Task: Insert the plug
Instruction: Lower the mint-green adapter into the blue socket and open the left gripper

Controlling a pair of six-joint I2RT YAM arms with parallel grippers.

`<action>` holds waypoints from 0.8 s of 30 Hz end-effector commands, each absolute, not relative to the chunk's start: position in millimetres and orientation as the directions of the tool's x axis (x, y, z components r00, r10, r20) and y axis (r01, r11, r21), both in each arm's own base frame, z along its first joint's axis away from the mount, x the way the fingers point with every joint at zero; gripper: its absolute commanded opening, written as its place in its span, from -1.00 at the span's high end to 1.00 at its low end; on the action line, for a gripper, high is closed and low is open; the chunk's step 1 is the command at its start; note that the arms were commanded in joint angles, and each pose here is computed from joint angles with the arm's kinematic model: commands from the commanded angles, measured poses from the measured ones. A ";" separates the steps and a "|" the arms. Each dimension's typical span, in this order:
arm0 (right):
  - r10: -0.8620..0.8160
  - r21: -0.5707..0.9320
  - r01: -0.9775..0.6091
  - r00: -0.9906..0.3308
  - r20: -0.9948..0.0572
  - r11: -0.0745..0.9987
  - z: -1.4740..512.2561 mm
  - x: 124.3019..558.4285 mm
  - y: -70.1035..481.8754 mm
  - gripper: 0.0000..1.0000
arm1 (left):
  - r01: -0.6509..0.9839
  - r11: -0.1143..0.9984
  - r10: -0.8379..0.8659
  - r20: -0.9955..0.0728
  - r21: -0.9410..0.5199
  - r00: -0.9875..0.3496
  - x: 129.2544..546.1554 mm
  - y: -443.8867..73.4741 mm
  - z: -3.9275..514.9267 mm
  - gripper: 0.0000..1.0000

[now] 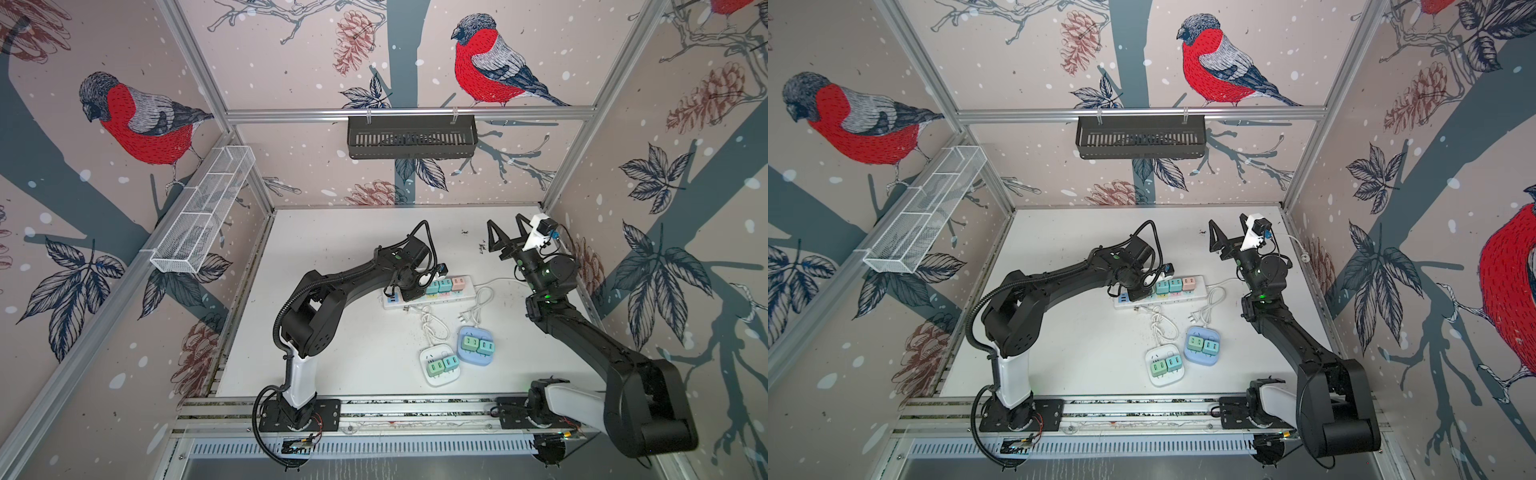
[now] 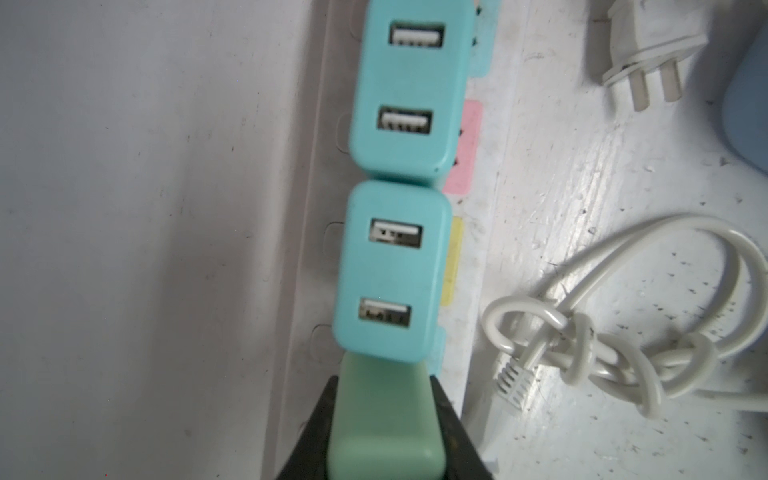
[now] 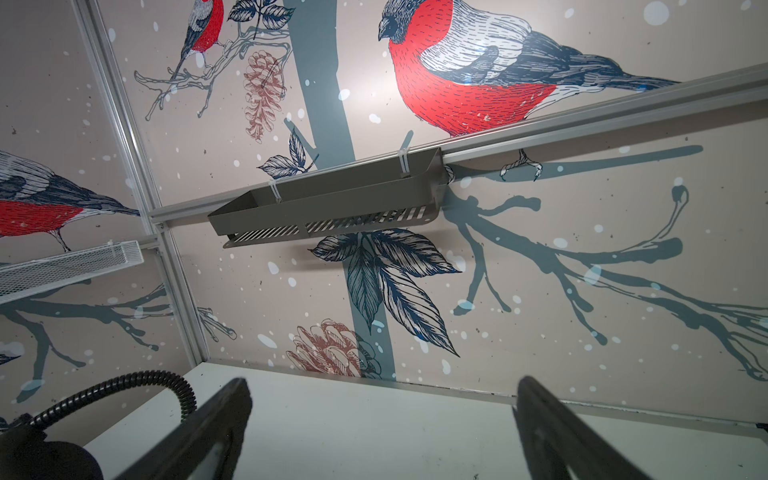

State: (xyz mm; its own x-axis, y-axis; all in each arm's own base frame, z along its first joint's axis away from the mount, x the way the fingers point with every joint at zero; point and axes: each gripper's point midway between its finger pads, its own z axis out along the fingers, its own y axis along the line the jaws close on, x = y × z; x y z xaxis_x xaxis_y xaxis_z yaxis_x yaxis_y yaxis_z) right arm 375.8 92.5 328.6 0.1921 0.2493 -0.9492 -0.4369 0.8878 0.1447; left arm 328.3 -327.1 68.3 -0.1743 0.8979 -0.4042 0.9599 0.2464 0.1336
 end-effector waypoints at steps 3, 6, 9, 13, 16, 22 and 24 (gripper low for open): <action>0.269 0.146 -0.446 0.227 -0.936 0.883 338.5 371.5 90.5 -1.00 | 0.964 0.234 0.920 -0.350 0.125 -0.178 324.0 -319.8 61.5 1.00; 0.272 0.149 -0.443 0.229 -0.935 0.884 338.5 371.7 89.1 -0.99 | 0.963 0.239 0.923 -0.337 0.122 -0.186 326.0 -319.8 61.3 1.00; 0.274 0.152 -0.444 0.226 -0.935 0.883 337.5 371.6 88.9 -0.99 | 0.961 0.253 0.931 -0.298 0.116 -0.209 328.8 -317.0 57.9 1.00; 0.277 0.156 -0.442 0.224 -0.934 0.883 337.0 372.3 87.7 -0.99 | 0.962 0.257 0.941 -0.249 0.097 -0.227 329.0 -314.6 49.8 1.00; 0.278 0.157 -0.442 0.223 -0.934 0.883 336.5 372.6 87.0 -0.99 | 0.966 0.249 0.948 -0.223 0.068 -0.229 327.1 -314.8 41.5 1.00; 0.280 0.160 -0.436 0.226 -0.933 0.885 336.9 372.7 84.4 -0.99 | 0.968 0.248 0.954 -0.186 0.042 -0.236 326.7 -314.6 27.6 1.00; 0.282 0.162 -0.437 0.225 -0.932 0.885 336.6 372.6 83.9 -0.99 | 0.967 0.250 0.951 -0.201 0.053 -0.235 328.6 -316.1 29.2 1.00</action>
